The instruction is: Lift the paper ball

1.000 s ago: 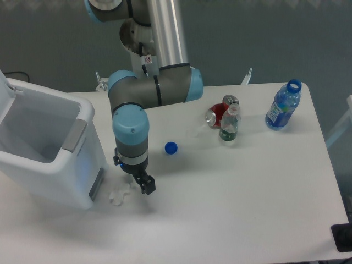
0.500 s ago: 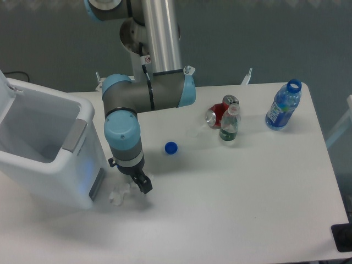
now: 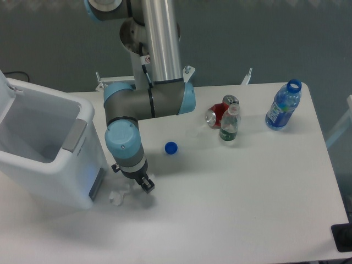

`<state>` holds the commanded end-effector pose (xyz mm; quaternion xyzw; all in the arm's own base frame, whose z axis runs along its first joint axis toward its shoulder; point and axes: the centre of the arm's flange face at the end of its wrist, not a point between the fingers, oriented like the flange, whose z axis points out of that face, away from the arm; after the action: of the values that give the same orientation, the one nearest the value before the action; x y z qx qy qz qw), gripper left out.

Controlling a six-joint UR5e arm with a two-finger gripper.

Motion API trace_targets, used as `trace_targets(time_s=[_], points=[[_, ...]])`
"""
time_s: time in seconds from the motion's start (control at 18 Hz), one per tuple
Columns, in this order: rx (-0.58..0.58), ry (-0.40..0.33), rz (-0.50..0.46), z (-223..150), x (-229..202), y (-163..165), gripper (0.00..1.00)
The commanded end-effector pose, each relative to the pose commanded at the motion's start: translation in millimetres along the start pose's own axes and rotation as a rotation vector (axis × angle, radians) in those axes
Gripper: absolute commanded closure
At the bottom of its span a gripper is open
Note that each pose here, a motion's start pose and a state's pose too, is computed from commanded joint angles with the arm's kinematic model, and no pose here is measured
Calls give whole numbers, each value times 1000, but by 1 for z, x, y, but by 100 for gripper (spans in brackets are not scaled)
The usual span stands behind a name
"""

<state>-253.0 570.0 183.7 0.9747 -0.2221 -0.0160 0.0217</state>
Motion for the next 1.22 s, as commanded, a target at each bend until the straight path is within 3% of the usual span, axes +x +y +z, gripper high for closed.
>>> trace_targets(time_s=[0.22, 0.28, 0.44, 0.67, 0.78, 0.94, 1.11, 1.22], points=[[40, -58, -29, -38, -18, 6, 92], [56, -54, -52, -42, -19, 5, 98], [96, -102, -146, -76, -25, 2, 100], [120, -142, -168, -134, -42, 7, 100], [116, -129, -170, -153, -45, 6, 100], [137, -148, -164, -210, -40, 12, 100], [191, -118, -156, -240, -38, 11, 100], [210, -157, -130, -275, -28, 27, 100]])
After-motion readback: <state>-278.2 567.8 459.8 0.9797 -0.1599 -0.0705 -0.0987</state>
